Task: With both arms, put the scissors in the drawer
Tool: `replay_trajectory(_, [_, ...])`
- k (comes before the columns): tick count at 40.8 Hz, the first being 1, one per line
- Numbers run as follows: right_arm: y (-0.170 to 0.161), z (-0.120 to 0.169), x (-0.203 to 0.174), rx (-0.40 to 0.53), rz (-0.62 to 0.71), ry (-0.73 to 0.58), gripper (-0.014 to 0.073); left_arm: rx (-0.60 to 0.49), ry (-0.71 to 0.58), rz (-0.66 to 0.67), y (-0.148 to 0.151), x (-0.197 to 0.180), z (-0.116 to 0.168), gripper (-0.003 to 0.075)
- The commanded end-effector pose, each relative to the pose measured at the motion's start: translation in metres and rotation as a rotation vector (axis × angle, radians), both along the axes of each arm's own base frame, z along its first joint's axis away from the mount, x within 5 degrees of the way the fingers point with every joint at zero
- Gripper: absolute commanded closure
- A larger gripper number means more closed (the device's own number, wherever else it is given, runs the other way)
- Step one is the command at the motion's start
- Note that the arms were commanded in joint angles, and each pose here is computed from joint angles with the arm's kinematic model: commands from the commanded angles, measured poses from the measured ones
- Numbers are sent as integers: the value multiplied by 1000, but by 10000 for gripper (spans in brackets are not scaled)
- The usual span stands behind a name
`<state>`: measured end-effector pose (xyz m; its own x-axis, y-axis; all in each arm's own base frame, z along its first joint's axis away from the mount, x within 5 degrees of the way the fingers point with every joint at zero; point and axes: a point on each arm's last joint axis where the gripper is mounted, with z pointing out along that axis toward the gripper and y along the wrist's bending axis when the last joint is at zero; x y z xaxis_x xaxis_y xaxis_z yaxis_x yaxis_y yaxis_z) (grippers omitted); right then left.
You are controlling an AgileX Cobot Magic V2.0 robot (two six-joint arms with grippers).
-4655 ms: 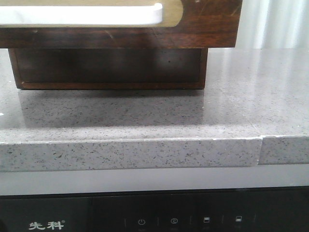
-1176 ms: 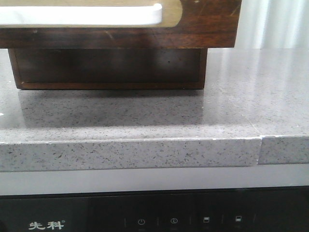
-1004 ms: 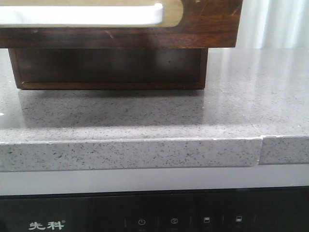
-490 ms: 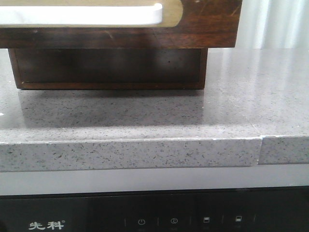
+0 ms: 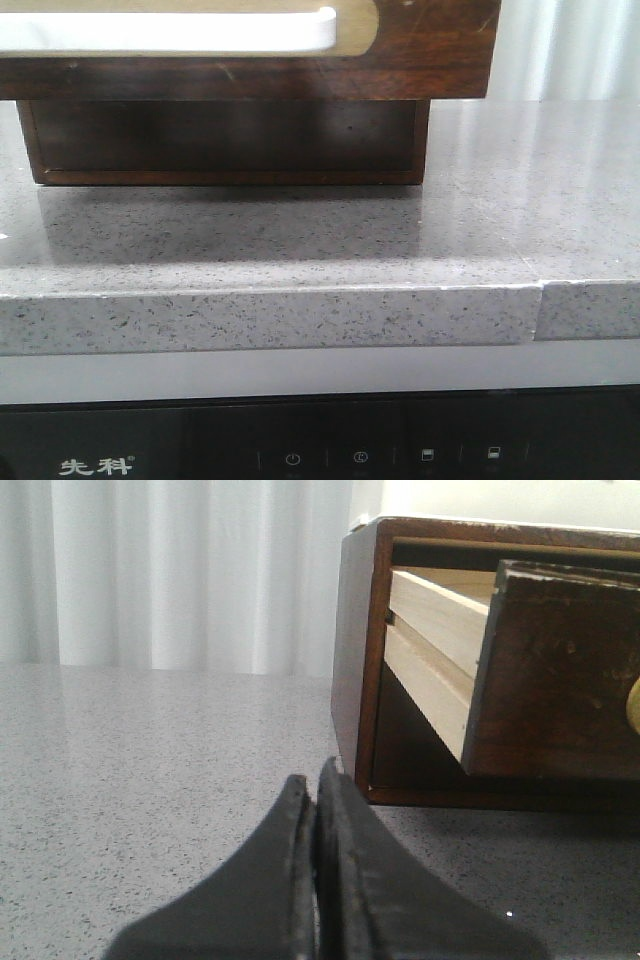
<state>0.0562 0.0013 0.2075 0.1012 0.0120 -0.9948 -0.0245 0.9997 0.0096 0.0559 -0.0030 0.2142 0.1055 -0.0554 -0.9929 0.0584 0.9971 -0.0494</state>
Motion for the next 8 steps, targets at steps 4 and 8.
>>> replay_trajectory(4, [-1,8,-2,-3,-11,-99,663,-15,-68,-8,0,-1,-1,741])
replay_trajectory(8, [-1,8,-2,-3,-11,-99,663,-15,-68,-8,0,-1,-1,741])
